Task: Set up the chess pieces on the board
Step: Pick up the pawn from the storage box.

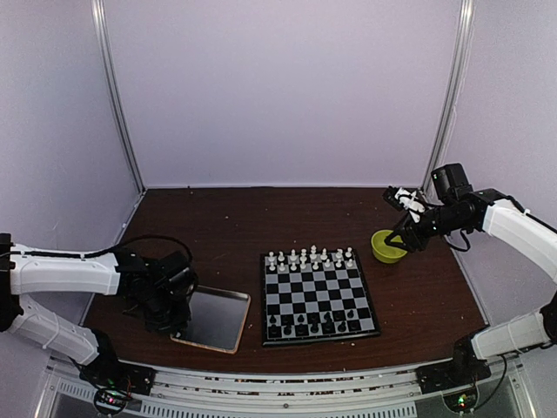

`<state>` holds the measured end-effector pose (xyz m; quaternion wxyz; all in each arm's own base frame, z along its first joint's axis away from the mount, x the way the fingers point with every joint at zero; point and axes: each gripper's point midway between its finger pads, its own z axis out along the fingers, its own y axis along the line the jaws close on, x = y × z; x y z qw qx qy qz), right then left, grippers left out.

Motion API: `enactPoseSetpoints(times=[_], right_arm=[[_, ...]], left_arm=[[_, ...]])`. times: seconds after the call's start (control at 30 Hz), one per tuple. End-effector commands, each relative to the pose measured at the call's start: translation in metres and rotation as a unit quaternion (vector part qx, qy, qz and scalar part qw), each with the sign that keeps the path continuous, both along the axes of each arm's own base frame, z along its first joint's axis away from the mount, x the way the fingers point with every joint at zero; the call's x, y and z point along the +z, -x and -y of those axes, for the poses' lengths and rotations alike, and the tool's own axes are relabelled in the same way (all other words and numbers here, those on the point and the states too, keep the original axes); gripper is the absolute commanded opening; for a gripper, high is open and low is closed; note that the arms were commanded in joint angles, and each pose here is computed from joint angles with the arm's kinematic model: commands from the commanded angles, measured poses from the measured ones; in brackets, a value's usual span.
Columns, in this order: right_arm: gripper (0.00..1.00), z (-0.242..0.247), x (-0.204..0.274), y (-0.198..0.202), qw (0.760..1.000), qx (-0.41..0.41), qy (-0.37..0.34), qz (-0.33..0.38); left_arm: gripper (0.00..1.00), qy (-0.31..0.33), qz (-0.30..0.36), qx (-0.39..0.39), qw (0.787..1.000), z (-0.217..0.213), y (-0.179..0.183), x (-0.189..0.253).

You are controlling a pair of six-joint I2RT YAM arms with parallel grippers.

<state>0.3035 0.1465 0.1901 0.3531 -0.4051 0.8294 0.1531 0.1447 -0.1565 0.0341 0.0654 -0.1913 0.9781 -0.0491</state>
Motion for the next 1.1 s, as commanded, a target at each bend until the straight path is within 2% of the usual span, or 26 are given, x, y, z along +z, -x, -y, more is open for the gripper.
enactPoseSetpoints(times=[0.0, 1.07], right_arm=[[0.50, -0.002, 0.007, 0.000, 1.000, 0.005, -0.009, -0.001], [0.49, -0.003, 0.001, 0.005, 1.000, 0.021, -0.003, -0.011]], left_arm=[[0.25, 0.033, 0.025, 0.027, 0.999, 0.011, -0.015, 0.003], [0.26, -0.001, -0.037, 0.035, 0.999, 0.008, -0.006, -0.002]])
